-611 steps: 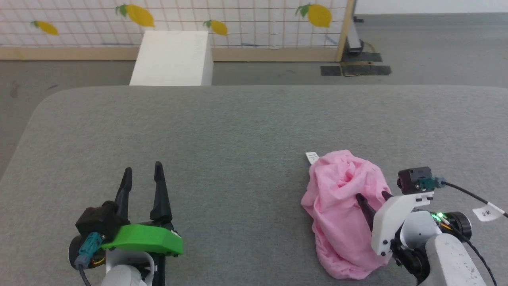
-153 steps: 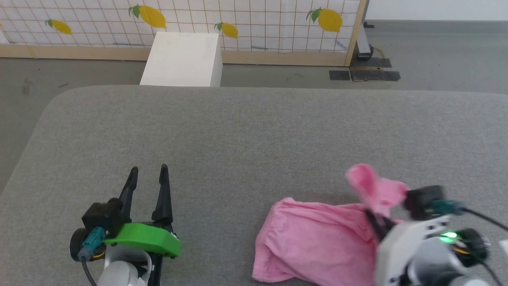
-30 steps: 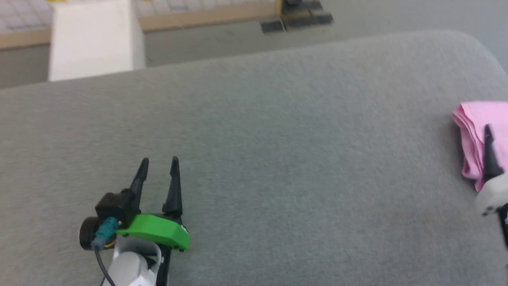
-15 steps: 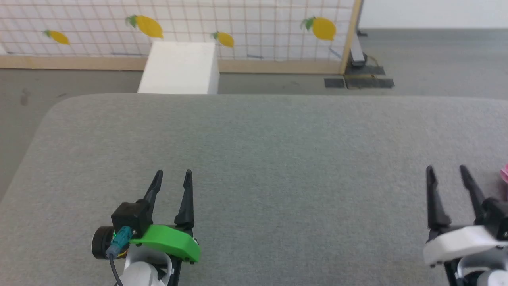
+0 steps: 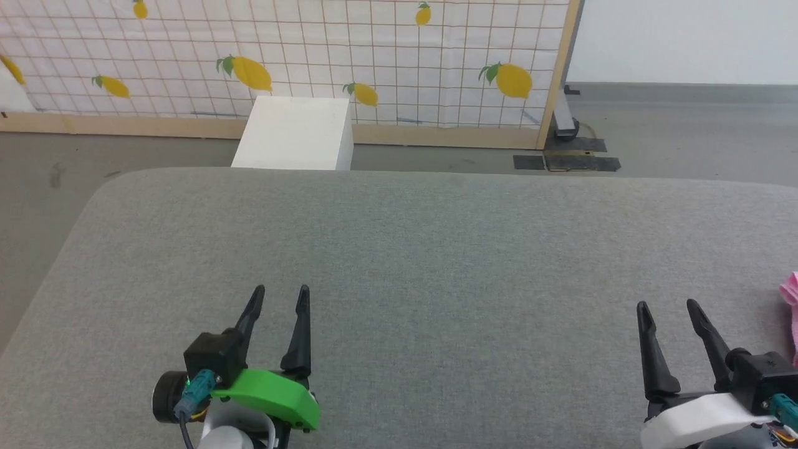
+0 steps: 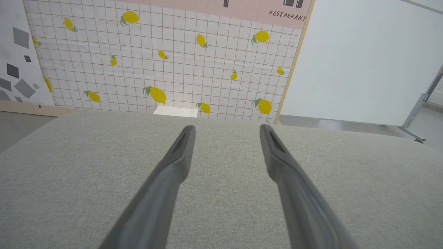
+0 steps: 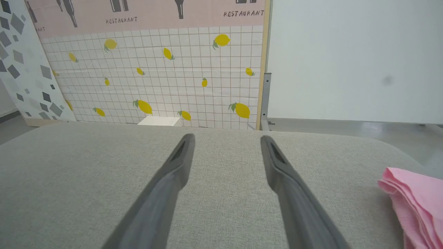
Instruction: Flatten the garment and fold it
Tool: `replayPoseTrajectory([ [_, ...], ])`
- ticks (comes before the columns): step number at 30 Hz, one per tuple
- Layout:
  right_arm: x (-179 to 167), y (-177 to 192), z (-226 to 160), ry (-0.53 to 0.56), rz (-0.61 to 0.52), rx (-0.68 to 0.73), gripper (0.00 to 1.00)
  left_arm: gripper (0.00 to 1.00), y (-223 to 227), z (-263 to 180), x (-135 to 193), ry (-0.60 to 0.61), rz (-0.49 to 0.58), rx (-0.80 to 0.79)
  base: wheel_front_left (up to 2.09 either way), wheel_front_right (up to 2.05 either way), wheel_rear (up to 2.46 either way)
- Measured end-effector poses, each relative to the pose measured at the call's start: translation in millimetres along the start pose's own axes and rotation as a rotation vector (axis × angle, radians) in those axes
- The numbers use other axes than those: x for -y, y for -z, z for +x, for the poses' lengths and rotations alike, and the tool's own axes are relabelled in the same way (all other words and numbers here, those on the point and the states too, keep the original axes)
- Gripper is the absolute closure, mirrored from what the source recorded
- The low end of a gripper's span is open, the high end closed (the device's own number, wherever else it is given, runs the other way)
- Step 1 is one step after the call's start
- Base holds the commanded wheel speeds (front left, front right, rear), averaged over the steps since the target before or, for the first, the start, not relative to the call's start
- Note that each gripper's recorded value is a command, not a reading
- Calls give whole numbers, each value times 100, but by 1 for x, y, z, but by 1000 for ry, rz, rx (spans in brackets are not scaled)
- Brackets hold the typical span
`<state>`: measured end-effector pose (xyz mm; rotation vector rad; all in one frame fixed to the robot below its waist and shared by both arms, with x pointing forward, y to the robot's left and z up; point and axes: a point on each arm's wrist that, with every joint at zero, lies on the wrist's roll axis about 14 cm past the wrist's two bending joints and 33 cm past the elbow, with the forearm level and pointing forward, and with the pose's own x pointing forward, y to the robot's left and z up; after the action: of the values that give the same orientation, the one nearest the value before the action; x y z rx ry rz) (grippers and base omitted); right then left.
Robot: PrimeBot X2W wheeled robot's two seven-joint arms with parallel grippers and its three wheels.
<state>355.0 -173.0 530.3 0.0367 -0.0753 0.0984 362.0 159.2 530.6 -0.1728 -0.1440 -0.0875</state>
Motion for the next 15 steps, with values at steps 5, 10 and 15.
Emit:
replayPoseTrajectory([
  [5, 1, 2, -4, 5, 10, -6, 0, 0, 4, -1, 3, 7, -4, -12, 0, 0, 0],
  [10, -1, 5, -3, -2, 17, -14, 0, 0, 7, -1, 2, 2, -7, -20, 0, 0, 0],
  [15, -2, 9, -2, -4, 25, -27, 100, 100, 11, -2, 0, -3, -7, -33, 0, 0, 0],
])
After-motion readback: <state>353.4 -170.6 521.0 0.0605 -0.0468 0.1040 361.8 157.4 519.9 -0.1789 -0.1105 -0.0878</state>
